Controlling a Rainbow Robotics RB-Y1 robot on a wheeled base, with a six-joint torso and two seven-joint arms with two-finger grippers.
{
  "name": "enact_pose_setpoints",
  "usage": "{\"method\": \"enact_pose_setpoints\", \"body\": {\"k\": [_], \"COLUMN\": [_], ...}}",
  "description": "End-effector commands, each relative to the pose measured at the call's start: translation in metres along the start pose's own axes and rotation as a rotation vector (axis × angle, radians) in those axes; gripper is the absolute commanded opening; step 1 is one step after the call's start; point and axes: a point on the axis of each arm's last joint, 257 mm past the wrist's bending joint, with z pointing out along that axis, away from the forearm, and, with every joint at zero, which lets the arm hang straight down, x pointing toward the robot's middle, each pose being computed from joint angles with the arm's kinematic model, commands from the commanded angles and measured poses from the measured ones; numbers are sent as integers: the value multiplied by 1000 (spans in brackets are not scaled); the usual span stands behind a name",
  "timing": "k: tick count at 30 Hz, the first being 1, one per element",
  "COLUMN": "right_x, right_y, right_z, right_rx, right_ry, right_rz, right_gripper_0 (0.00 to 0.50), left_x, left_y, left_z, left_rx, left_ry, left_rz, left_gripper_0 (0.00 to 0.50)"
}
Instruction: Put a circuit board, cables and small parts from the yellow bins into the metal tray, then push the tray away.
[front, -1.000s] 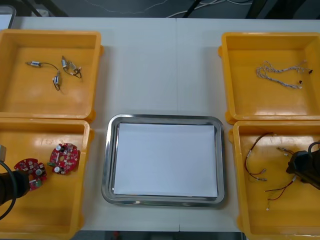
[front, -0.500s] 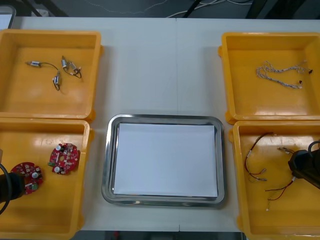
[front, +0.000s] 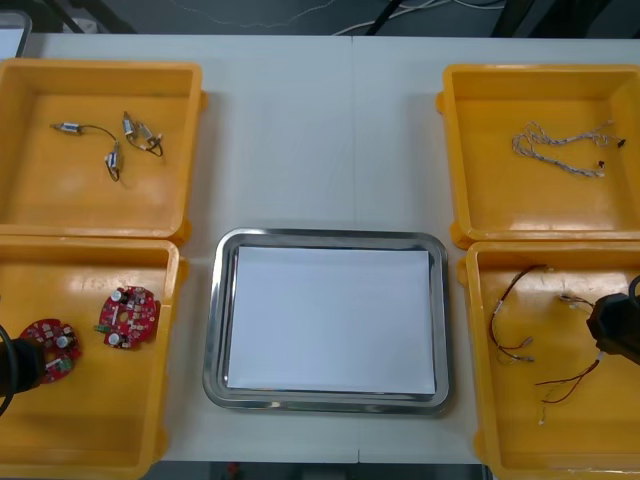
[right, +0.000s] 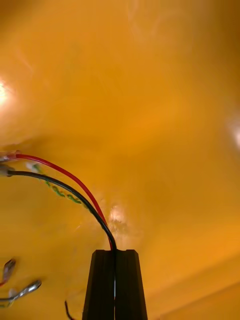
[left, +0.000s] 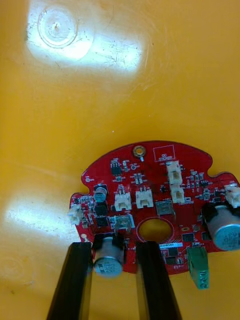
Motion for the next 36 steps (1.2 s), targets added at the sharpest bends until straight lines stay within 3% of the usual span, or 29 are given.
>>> {"method": "enact_pose_setpoints", "body": {"k": [1,5,9,14,19,26,33,36], "right_x": [-22,-23,-34,-42,-46,-49,-40,-41], "right_y": [-1,-4,4,12,9,9,31,46], "right_z": [-40,-59,-83,-99,-104,-110,-115,-123], "right_rx": [-4,12,-5,-11,9,30,-47,-82], "right_ry": [-90,-112,-185,-233,-243,-250,-224,-241], "right_rz": [-37,-48,-82,-143,-246,-421,-535,-571], "right_gripper_0": [0,0,0,0,0,0,0,0], "left_x": [-22,-25,-23,-16,-15,-14,-11,-9], "left_y": [14,15,10,-8,-32,-57,-62,-57], "left_z": [-10,-18,-42,-65,-68,-58,-37,-30], "left_rx": [-29,-31,-36,-16,28,80,102,93], "left_ry": [-34,-26,13,46,49,15,-16,-14], "left_rz": [126,130,133,94,27,-40,-65,-64], "left_gripper_0": [344,368,383,405,448,451,451,451]}}
